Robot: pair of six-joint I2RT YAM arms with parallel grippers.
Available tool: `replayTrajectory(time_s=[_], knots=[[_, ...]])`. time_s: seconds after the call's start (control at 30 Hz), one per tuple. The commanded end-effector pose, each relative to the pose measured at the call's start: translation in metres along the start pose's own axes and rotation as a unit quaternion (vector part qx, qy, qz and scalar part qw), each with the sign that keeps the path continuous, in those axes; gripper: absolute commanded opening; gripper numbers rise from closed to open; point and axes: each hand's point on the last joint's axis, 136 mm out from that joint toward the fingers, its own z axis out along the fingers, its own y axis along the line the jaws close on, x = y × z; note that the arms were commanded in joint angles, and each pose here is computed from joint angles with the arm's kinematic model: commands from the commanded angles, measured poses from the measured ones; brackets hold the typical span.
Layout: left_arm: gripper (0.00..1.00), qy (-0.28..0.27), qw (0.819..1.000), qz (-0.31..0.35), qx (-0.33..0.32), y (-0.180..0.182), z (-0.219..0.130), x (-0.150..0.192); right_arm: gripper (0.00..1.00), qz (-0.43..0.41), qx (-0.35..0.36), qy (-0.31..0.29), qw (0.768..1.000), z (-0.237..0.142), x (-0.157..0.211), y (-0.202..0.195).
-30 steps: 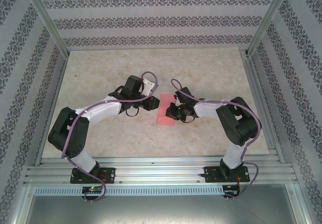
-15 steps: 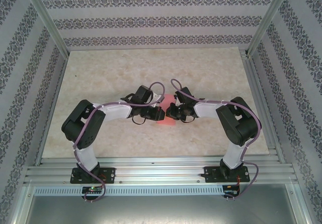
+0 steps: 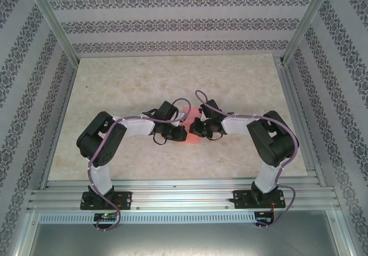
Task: Fold a paper plane with a square sheet of paper (fold left side to right side)
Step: Fold the triangle a second time at the center of the table.
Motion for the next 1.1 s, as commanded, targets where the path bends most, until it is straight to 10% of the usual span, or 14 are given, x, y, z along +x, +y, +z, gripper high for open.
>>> replayTrajectory(time_s=[0.0,1.07], knots=[[0.11,0.030,0.999,-0.003,-0.029,0.015,0.008,0.023,0.10,0.012,0.083,0.039,0.996,0.010,0.027,-0.043],[0.06,0.076,0.993,-0.084,-0.029,0.043,0.020,0.089,0.10,-0.029,-0.025,-0.003,0.999,-0.016,0.017,0.014]])
